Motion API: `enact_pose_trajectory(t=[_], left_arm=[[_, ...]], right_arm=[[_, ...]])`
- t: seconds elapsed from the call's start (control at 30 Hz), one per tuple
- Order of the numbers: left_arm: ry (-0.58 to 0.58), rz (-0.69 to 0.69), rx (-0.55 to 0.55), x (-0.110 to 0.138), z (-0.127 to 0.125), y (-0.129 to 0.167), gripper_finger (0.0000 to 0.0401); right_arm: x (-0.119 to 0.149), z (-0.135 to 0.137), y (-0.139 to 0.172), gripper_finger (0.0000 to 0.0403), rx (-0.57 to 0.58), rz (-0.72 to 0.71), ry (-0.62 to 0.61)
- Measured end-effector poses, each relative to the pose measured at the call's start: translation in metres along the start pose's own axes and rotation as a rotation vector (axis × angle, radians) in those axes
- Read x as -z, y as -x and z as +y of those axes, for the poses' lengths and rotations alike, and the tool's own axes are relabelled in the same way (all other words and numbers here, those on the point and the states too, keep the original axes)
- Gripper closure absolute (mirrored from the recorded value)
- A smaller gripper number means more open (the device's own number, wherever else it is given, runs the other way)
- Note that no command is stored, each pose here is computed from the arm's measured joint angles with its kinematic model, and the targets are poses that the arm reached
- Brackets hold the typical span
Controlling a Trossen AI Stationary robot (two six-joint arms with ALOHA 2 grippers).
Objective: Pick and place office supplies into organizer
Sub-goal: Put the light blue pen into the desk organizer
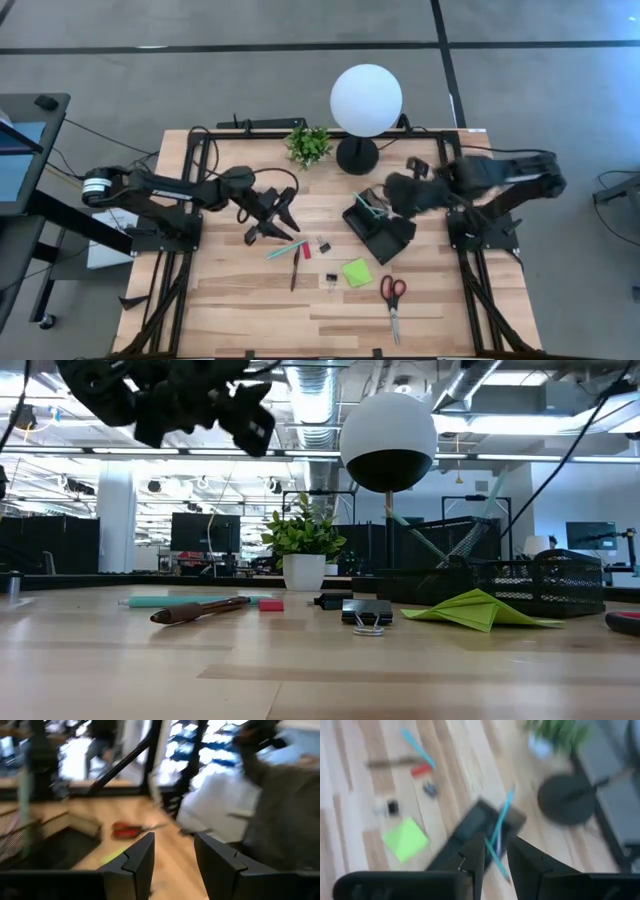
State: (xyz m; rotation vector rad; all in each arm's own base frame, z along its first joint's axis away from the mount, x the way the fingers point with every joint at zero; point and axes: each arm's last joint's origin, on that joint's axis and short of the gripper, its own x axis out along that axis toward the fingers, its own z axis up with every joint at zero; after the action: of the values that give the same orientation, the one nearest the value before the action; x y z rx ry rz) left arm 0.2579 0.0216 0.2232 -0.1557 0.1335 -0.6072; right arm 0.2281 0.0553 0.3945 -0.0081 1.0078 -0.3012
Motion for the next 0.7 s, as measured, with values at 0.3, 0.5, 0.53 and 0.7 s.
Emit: enact_pose_trajectory(t=[0.3, 0.5, 0.53, 0.7], left_arm=[[-0.034, 0.053, -0.352, -0.005, -0.034, 0.017, 0.0266], [-0.017, 0.113, -0.614, -0.013, -0.076, 0.050, 0.0266], [-0.006, 0.127, -0.666, -0.012, -0.082, 0.055, 0.0266], [0.034, 0.116, -0.773, 0.004, -0.106, 0.061, 0.0266]], right_arm=[[0.058, 0.055, 0.006, 0.0328, 0.277, -0.393, -0.093], [0.097, 0.098, -0.026, 0.0328, 0.312, -0.553, -0.138], [0.102, 0.104, -0.032, 0.0328, 0.327, -0.586, -0.130], [0.122, 0.130, -0.057, 0.0328, 0.370, -0.719, -0.122]])
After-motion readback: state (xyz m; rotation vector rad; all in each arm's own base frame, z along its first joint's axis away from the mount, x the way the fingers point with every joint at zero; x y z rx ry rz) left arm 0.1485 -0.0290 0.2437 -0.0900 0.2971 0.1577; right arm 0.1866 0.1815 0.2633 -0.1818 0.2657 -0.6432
